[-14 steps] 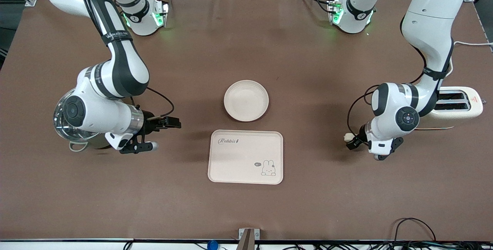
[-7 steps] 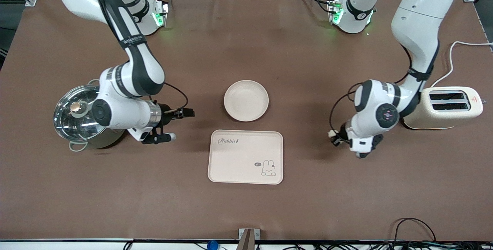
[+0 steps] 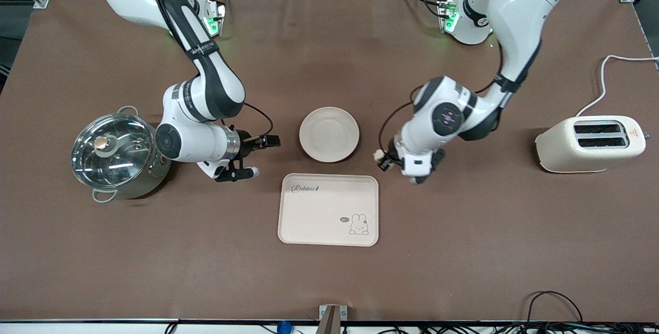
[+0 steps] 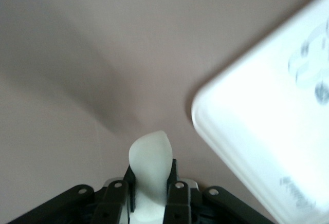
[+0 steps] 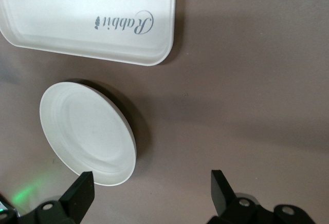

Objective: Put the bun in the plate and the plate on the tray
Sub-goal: 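Carry the bun onto the white plate with the left gripper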

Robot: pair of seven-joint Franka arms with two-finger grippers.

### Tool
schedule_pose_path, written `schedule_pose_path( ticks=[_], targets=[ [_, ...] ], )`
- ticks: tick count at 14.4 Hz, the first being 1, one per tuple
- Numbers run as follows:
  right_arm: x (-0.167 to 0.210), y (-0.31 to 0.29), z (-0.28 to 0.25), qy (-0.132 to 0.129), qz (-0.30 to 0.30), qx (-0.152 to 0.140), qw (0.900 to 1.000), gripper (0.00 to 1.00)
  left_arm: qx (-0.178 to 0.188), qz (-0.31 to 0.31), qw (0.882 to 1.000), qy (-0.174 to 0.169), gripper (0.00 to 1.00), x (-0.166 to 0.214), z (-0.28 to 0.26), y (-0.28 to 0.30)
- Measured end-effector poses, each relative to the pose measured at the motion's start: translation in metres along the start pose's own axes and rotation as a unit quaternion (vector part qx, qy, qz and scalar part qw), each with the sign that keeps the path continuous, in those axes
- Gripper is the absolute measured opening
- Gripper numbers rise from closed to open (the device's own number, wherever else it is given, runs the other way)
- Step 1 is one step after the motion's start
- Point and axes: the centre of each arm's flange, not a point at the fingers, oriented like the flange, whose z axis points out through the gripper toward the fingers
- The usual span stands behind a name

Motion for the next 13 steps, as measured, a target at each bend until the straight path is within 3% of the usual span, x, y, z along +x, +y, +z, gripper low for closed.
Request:
schedule_pose_path(
  ticks=[3,6,11,13],
  targets=[
    [-0.004,0.001,0.008,-0.007,0.001,-0.002,1.000,1.00,0.008,-0.008,1.000,-0.007,0.25,-0.071,0.021,0.007],
    [-0.005,0.005,0.012,-0.011,0.004,-0.004,1.000,1.00,0.001,-0.018,1.000,-0.020,0.26,-0.117,0.055,0.008],
    [-0.009,-0.001,0.022,-0.013,0.001,-0.005,1.000,1.00,0.011,-0.023,0.999,-0.031,0.35,-0.129,0.099,0.000],
    [-0.009,-0.003,0.036,-0.013,0.007,0.000,1.000,1.00,0.007,-0.029,0.999,-0.029,0.47,-0.125,0.096,0.003]
  ],
)
